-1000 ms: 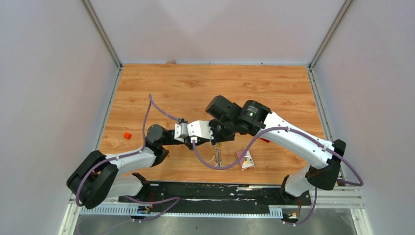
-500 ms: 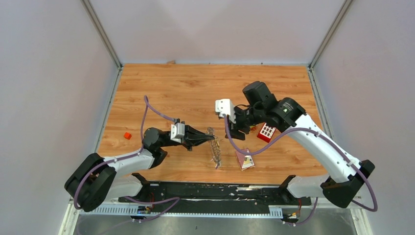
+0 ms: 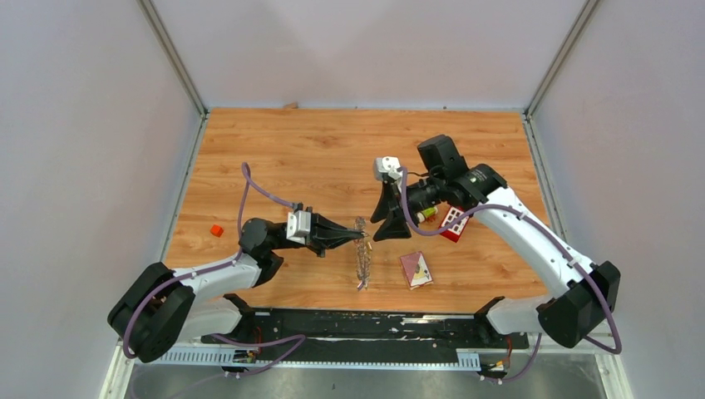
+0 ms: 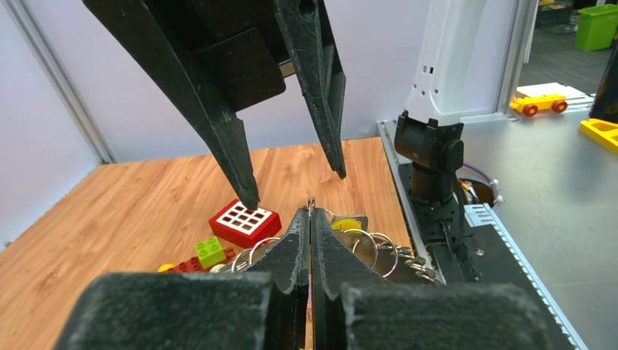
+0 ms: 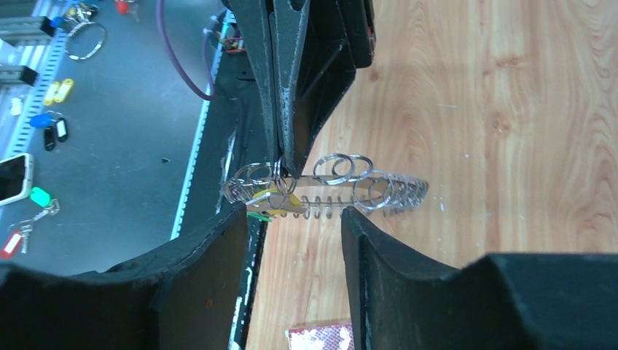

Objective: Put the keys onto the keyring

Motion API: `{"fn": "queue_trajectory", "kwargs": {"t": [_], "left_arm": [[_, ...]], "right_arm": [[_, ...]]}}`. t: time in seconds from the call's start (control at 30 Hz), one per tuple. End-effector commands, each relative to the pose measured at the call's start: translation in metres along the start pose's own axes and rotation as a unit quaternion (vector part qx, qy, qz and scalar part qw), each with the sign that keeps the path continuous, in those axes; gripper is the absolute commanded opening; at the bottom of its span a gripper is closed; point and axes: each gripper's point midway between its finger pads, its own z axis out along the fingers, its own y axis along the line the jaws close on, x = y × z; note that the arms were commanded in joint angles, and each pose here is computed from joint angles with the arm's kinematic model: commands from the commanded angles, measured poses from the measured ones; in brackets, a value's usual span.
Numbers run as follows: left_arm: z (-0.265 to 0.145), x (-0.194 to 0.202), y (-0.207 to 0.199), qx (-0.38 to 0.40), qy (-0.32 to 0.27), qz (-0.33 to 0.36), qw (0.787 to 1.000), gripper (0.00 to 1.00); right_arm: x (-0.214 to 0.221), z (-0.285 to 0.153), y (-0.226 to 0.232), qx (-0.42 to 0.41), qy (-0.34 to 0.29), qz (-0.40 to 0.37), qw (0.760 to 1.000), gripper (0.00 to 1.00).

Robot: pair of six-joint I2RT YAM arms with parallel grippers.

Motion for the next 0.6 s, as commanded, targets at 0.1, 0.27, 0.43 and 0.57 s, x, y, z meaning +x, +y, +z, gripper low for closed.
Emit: {"fn": "queue_trajectory", "kwargs": {"t": [0.1,0.27,0.43,0.57], "left_arm": [[0.002,-0.025,-0.003,0.007,-0.035,0.042,0.998,0.0],[0.002,-0.027,-0.003,0.006,-0.039,0.044,0.998,0.0],[0.002,-0.027,-0.002,0.004,-0.04,0.044,0.998,0.0],[0.002,-0.028,-0.002,0.004,-0.04,0.044,0.998,0.0]], "right_arm": [[-0.01,0.01,0.006,-0.063,-0.039,0.011,0.997,0.42],[-0.004,0.013,0.007,-0.075,-0.038,0.019,0.996,0.34],[-0.003,0.013,0.011,-0.082,-0.04,0.017,0.996,0.28],[-0.002,0.013,0.012,-0.085,-0.04,0.017,0.995,0.19]]}}
